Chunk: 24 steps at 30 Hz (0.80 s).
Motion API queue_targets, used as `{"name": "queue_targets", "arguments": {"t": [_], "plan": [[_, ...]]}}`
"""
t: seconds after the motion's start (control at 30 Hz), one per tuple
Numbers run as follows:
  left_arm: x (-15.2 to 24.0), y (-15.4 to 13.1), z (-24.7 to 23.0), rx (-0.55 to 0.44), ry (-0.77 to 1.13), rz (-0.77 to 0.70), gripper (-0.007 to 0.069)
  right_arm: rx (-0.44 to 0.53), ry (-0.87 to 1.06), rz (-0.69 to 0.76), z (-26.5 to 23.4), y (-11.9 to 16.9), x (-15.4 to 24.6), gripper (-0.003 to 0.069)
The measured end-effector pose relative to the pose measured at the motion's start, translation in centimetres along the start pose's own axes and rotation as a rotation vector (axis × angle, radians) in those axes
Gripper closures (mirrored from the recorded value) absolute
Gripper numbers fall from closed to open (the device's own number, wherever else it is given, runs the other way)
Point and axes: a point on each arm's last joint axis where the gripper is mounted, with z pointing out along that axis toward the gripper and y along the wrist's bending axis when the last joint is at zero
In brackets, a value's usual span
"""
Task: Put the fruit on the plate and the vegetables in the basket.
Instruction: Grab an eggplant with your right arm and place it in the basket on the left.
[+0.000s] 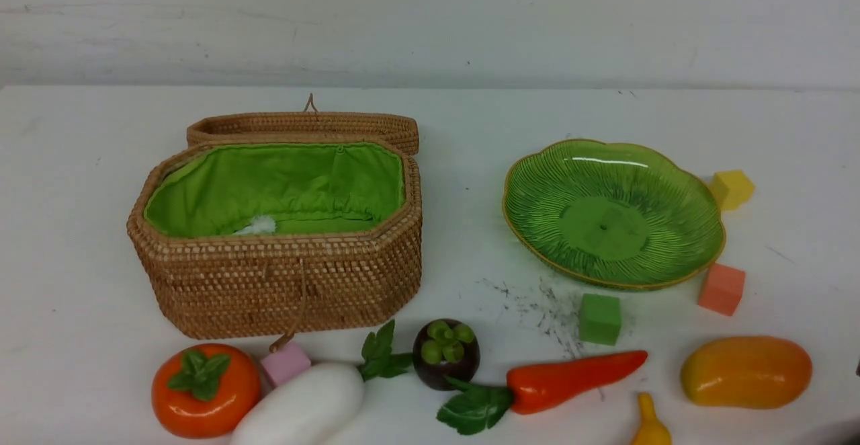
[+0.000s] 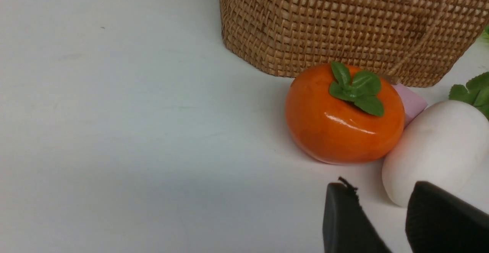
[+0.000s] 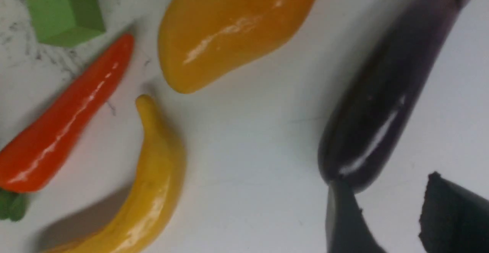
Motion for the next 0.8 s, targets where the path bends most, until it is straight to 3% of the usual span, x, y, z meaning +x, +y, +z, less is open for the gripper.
{"name": "queue_targets", "arguments": {"t": [0.17,0.3,0.63,0.8], "plan": [[0.0,0.0,0.0,0.0,0.0,0.0,0.0386,0.074,0.064,0.137,2.9,-0.6,-1.6,0.0166],[0.0,0.0,0.0,0.0,0.0,0.0,0.0386,0.108,0.077,0.22,4.8,-1.3,-2.8,0.0101],[0.0,0.0,0.0,0.0,0.0,0.0,0.0386,0.158,0.121,0.251,9.9,-1.6,-4.3,0.0104],[0.0,0.0,0.0,0.0,0.0,0.0,0.0386,0.203,0.169,0.24,11.7,-2.0,-4.2,0.0186]]}}
